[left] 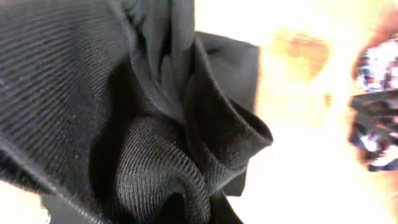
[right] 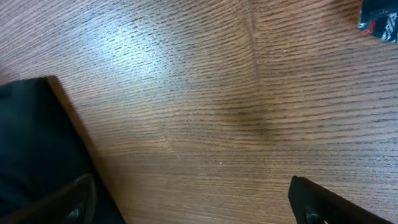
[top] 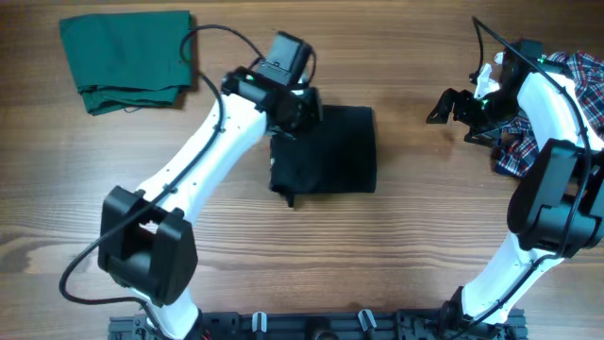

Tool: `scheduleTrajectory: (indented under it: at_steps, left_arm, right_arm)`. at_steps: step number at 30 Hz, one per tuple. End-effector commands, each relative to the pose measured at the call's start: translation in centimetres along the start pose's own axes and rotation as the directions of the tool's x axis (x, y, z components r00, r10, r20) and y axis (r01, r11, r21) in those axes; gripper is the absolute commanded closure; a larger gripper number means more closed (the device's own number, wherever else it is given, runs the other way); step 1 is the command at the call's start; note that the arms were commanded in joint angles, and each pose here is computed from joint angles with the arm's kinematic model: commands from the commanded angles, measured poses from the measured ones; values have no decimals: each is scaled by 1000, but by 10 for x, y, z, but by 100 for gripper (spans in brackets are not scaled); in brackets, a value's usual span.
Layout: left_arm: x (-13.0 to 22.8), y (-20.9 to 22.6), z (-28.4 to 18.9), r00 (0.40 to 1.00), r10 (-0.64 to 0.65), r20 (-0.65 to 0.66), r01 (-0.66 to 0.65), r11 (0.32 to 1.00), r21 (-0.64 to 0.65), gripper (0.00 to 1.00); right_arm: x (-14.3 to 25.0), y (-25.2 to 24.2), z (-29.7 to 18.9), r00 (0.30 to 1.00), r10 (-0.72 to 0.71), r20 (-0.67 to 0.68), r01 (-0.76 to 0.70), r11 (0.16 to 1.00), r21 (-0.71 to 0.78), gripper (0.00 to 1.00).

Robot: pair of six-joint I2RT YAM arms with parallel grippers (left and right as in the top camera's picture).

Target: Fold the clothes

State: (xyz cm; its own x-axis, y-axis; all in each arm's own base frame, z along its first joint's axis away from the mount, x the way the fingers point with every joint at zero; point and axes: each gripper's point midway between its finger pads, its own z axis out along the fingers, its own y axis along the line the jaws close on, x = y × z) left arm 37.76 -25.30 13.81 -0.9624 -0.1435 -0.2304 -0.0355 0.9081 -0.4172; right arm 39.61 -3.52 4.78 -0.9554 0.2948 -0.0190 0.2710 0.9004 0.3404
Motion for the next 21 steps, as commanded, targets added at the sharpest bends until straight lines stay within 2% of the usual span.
scheduleTrajectory:
  at_steps: [1,7,8,10,12,13,15,16,18,21]
  left_arm:
    - [-1,-48,-5,997,37,71,-44,994,103,93]
    - [5,-79,11,988,99,117,-115,984,136,88]
    - [9,-80,18,989,106,107,-120,984,133,85]
    - [17,-80,34,990,117,79,-126,985,120,72]
    - [26,-82,46,990,130,52,-135,984,120,67]
    - [29,-86,48,989,138,45,-143,981,129,59]
    - [34,-91,50,987,158,43,-162,978,135,19]
    - [36,-93,49,986,162,43,-167,976,138,9]
    - [35,-92,49,979,197,48,-202,970,134,0]
    - [22,-76,35,974,214,78,-220,972,77,1]
  right_arm:
    - [2,0,-6,1000,9,11,-9,1000,15,0]
    - [4,1,-6,1000,12,1,-12,1000,8,0]
    - [5,1,-6,1000,13,-1,-13,1000,8,0]
    - [6,1,-6,1000,14,-6,-14,1000,9,0]
    - [7,1,-6,1000,15,-10,-15,1000,9,0]
    - [7,1,-6,1000,16,-10,-16,1000,9,0]
    - [8,2,-6,1000,16,-12,-16,1000,6,0]
    - [8,2,-6,1000,17,-14,-17,1000,1,0]
    - [10,8,-6,1000,18,-22,-19,999,-32,0]
    - [10,10,-6,1000,14,-22,-15,999,-43,0]
